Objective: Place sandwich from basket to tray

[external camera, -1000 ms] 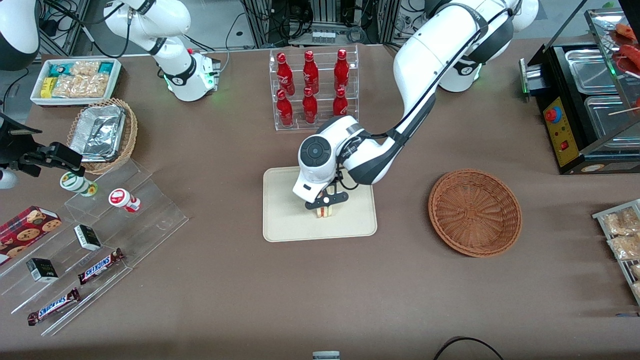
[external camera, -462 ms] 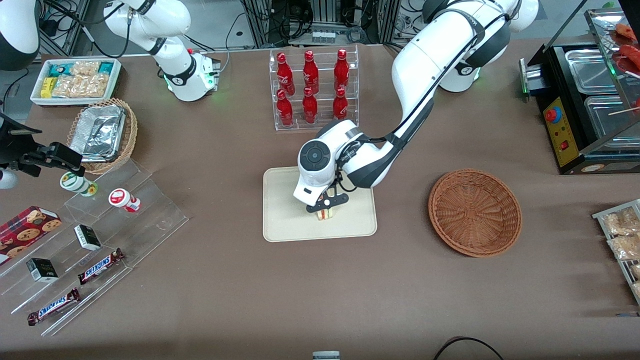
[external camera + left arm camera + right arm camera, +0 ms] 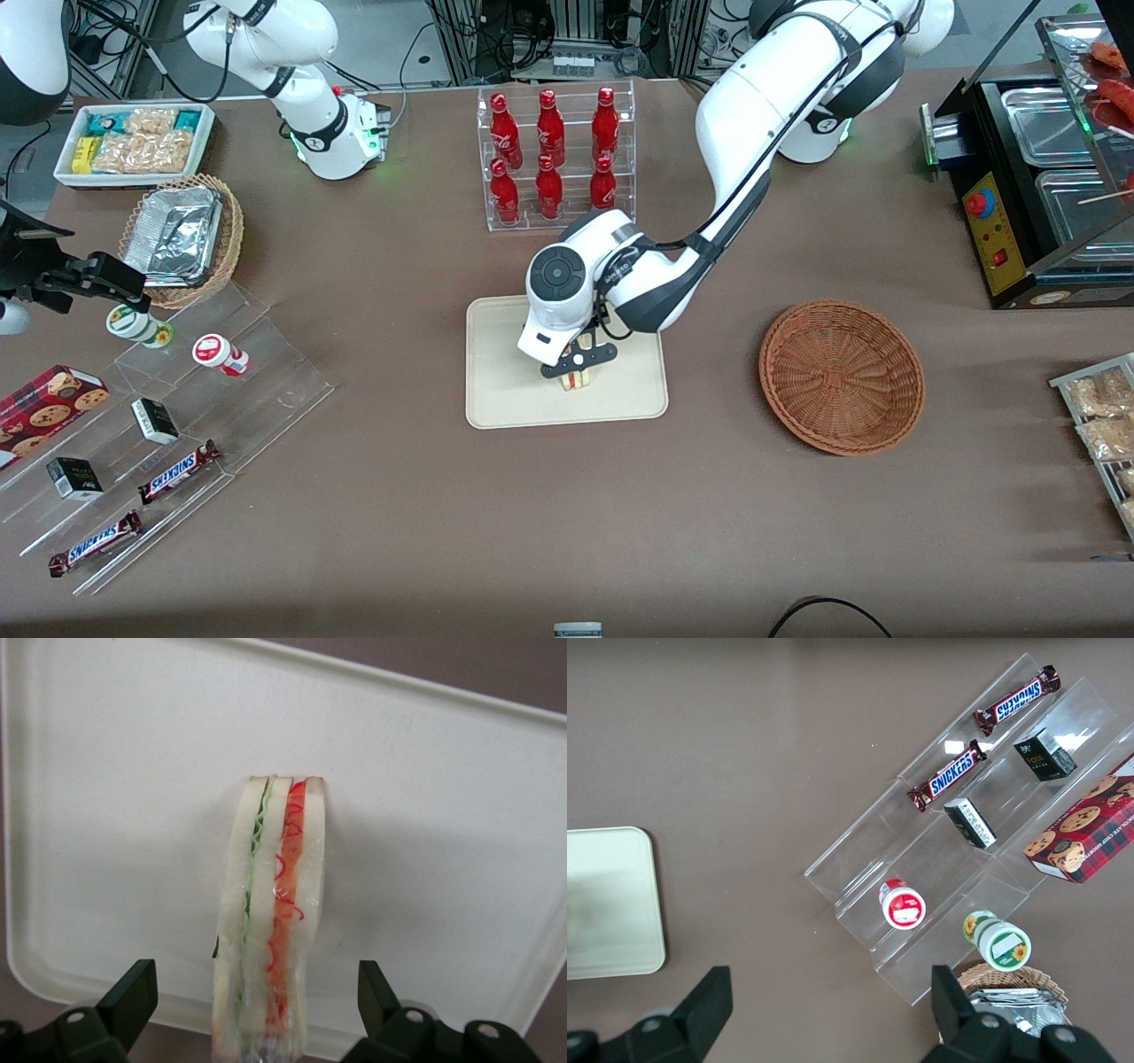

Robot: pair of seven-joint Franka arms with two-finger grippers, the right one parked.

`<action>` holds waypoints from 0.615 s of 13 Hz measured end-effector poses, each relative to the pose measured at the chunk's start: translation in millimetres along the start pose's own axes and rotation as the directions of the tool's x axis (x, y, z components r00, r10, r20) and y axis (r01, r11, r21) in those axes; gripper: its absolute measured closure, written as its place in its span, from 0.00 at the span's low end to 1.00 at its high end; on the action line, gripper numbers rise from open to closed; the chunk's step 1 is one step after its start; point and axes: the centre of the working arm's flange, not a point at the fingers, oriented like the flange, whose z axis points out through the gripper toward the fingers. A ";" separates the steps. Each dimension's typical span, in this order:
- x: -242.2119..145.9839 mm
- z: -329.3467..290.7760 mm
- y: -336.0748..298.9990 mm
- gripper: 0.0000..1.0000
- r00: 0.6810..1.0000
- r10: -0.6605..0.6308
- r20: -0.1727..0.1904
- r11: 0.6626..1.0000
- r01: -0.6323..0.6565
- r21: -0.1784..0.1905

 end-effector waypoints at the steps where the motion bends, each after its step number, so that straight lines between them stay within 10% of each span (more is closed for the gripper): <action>1: 0.0 -15.4 -1.2 0.00 1.000 -0.001 -0.005 1.000 0.001 0.005; 8: 22.0 -118.2 -39.5 0.00 0.992 0.122 -0.012 0.991 -0.121 0.063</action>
